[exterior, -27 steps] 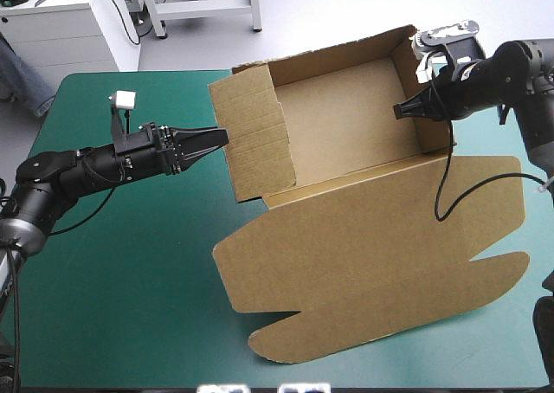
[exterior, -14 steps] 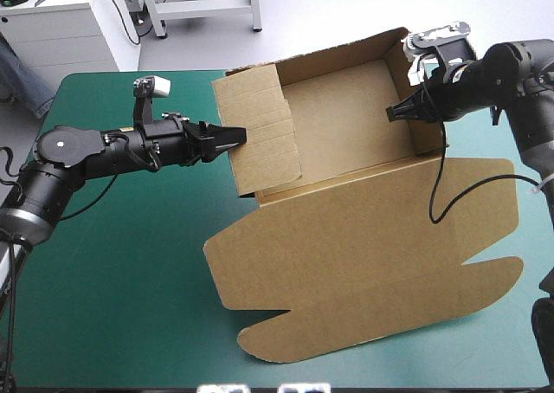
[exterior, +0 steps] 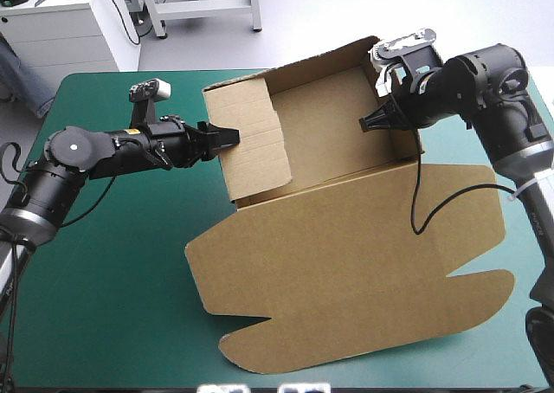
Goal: Fold the box
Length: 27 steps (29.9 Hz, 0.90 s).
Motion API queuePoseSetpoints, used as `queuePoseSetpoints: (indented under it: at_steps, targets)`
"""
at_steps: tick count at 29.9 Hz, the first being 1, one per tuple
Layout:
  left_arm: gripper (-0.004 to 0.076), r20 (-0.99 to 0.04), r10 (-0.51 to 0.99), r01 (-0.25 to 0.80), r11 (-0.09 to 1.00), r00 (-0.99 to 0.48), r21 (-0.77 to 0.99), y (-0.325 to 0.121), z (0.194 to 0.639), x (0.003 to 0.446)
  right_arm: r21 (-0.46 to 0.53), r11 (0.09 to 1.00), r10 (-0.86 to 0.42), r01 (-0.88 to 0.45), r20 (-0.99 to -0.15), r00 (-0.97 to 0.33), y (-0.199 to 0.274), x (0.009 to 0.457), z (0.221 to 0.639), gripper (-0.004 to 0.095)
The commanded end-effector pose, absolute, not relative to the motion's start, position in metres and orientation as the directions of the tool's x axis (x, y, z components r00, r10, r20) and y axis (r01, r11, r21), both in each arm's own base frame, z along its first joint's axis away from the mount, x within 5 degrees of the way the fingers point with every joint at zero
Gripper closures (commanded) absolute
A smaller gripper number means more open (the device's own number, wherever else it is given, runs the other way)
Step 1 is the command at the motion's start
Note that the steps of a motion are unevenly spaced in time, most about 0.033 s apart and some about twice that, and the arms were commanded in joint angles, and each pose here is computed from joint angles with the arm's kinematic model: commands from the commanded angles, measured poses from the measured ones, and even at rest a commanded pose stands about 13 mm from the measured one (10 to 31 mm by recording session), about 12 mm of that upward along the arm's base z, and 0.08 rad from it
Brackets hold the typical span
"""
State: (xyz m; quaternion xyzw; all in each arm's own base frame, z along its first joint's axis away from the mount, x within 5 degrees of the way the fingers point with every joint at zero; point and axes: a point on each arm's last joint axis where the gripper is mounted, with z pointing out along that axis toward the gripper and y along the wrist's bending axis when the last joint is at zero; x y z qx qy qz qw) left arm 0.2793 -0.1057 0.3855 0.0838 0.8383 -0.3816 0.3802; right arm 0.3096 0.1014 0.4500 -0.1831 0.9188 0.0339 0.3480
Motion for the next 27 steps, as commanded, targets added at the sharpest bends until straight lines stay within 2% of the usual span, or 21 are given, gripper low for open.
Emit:
queuePoseSetpoints:
  at_steps: [1,5,13,15,21,27]
  targets:
    - [0.0359,-0.737,-0.205,0.413,0.718,-0.644,-0.561,-0.102,0.406,0.275,-0.038,0.921,-0.286,-0.387,-0.741,-0.608,0.107,0.295,0.475,0.0924]
    - [0.0384,-0.710,-0.193,0.340,0.773,-0.677,-0.535,-0.096,0.399,0.275,-0.039,0.921,-0.285,-0.387,-0.744,-0.605,0.107,0.295,0.475,0.0924]
    - [0.0385,-0.682,-0.174,0.330,0.774,-0.710,-0.541,-0.098,0.393,0.282,-0.011,0.909,-0.284,-0.416,-0.747,-0.601,0.114,0.292,0.475,0.0924]
    - [0.0407,-0.672,-0.149,0.339,0.772,-0.726,-0.537,-0.102,0.390,0.285,-0.017,0.904,-0.293,-0.427,-0.754,-0.588,0.119,0.291,0.476,0.0924]
    - [0.0575,-0.720,-0.055,0.388,0.813,-0.692,-0.435,-0.127,0.390,0.287,0.000,0.904,-0.280,-0.427,-0.755,-0.593,0.132,0.295,0.471,0.0924]
    - [0.0689,-0.677,-0.008,0.279,0.908,-0.736,-0.314,-0.141,0.380,0.292,0.014,0.914,-0.278,-0.405,-0.706,-0.651,0.141,0.308,0.453,0.0924]
